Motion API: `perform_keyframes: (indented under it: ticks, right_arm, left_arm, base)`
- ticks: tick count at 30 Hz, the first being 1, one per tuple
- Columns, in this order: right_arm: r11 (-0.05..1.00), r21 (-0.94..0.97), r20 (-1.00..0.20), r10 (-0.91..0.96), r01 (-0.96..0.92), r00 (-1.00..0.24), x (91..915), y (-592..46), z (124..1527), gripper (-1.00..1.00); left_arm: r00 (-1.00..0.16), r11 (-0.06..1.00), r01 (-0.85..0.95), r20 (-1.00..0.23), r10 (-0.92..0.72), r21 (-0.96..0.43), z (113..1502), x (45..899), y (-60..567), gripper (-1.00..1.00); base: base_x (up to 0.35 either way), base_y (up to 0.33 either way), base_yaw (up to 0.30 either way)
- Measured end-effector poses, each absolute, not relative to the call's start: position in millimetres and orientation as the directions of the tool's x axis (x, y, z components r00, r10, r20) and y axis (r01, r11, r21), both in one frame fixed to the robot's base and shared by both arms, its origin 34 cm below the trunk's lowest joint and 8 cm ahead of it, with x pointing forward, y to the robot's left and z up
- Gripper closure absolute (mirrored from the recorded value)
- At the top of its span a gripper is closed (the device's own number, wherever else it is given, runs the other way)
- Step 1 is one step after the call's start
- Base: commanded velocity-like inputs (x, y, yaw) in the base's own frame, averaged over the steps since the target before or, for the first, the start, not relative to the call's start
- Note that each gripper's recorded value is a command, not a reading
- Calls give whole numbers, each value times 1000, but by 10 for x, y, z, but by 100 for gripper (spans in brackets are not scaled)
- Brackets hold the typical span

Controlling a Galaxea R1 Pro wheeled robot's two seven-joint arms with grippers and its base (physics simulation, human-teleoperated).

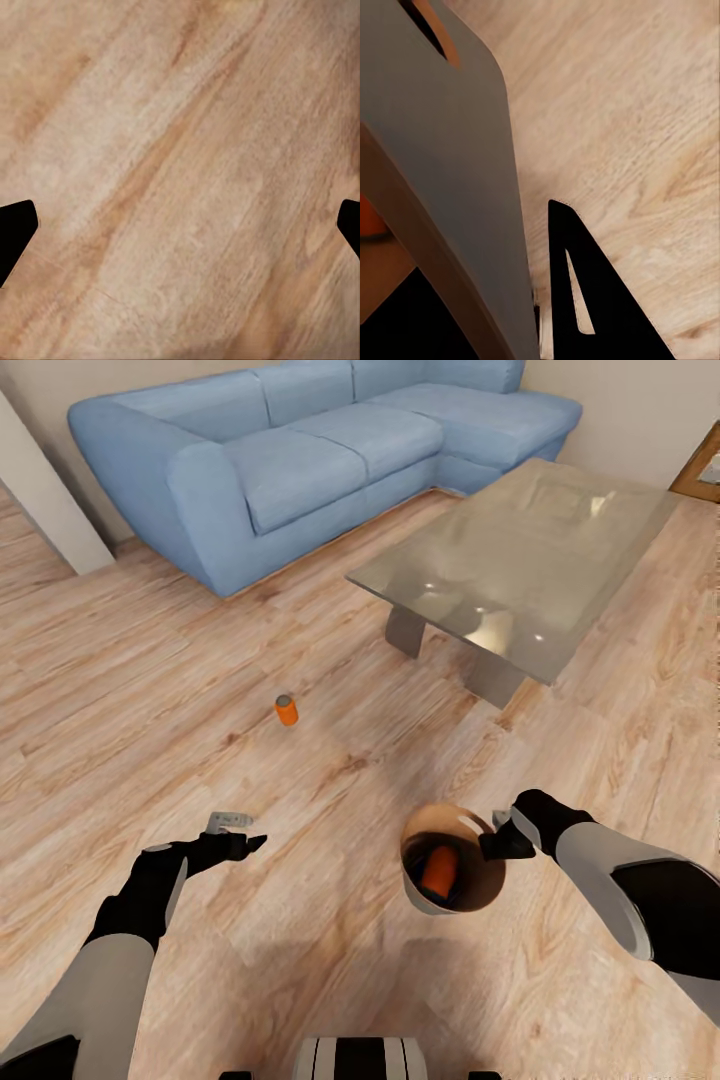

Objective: Put the three can of soda from the living room inside the tash can in the kitchen.

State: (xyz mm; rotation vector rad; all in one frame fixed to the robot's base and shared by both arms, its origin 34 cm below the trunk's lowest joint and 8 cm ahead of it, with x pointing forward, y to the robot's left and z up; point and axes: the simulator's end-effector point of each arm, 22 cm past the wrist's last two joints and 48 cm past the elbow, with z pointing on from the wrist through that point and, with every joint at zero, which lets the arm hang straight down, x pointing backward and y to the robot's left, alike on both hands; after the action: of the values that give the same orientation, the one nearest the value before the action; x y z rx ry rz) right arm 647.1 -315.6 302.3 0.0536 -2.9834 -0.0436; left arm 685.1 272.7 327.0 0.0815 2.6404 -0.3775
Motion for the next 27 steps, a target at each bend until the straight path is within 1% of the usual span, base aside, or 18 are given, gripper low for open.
perform_keyframes:
  ticks: [4,10,13,19,27]
  right_arm:
    - [999,32,155,-38,-33,-987,6475,-3154,3028,100]
    - [999,43,167,-34,-27,-985,6387,-3109,2989,100]
    - [999,38,180,-42,-36,-983,6303,-3119,2956,100]
    - [999,48,178,-33,-25,-983,6303,-3083,2953,100]
    - [999,39,180,-41,-34,-983,6298,-3116,2955,100]
  left_arm:
    - [-890,960,121,-457,-8,-252,3266,6844,2722,-100]
    - [-890,960,149,-455,25,-239,3253,6841,2659,-100]
    - [-891,967,142,-453,31,-212,3231,6842,2701,-100]
    - [-891,967,141,-453,30,-214,3225,6840,2662,-100]
    - [-891,965,143,-453,29,-220,3228,6843,2605,-100]
  base:
    - [0,318,-173]
    - [12,319,-29]
    - [123,312,-2]
    - [159,302,-16]
    - [115,306,-175]
